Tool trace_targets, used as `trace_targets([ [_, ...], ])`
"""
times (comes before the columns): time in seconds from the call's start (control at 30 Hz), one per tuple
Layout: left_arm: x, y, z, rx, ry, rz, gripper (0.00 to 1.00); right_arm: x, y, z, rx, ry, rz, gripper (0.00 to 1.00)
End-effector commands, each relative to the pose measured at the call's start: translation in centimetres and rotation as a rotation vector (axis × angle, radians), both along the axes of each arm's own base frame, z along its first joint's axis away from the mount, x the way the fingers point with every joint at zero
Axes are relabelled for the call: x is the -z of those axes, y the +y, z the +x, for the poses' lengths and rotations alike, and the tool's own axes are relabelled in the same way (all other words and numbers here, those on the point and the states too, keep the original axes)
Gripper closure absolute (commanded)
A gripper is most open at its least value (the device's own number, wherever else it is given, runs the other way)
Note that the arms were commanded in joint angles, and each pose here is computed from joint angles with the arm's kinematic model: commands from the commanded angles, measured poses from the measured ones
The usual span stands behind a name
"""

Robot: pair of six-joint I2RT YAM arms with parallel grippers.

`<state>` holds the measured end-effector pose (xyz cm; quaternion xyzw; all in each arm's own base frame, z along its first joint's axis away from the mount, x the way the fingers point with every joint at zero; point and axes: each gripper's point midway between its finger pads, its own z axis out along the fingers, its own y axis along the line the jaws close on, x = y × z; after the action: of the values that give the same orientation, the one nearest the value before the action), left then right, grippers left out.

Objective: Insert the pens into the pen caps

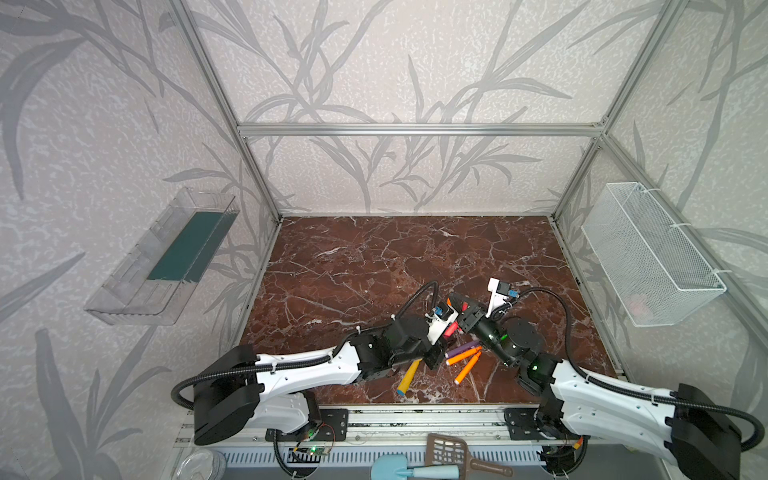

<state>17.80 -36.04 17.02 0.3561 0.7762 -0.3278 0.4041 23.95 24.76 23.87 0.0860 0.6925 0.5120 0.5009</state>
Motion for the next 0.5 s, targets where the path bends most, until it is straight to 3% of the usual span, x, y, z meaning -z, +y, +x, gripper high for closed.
trace_targets([
  [0.0,-9.5,0.7,5.9,-0.244,-0.240,-0.175,1.00,5.9,3.5,-3.3,-0.183,0.150,-0.192,1.00],
  [0.1,-9.5,1.3,7.3,-0.321,-0.308,-0.137,1.00,7.0,5.1,-4.4,-0.238,0.228,-0.155,1.00],
  [0.27,-10.1,1.6,7.7,-0.347,-0.320,-0.163,1.00,8.2,6.0,-4.5,-0.253,0.266,-0.147,1.00],
  [0.47,-11.2,2.8,7.6,-0.261,-0.196,-0.275,1.00,5.5,6.8,-5.7,-0.313,0.036,-0.109,1.00],
])
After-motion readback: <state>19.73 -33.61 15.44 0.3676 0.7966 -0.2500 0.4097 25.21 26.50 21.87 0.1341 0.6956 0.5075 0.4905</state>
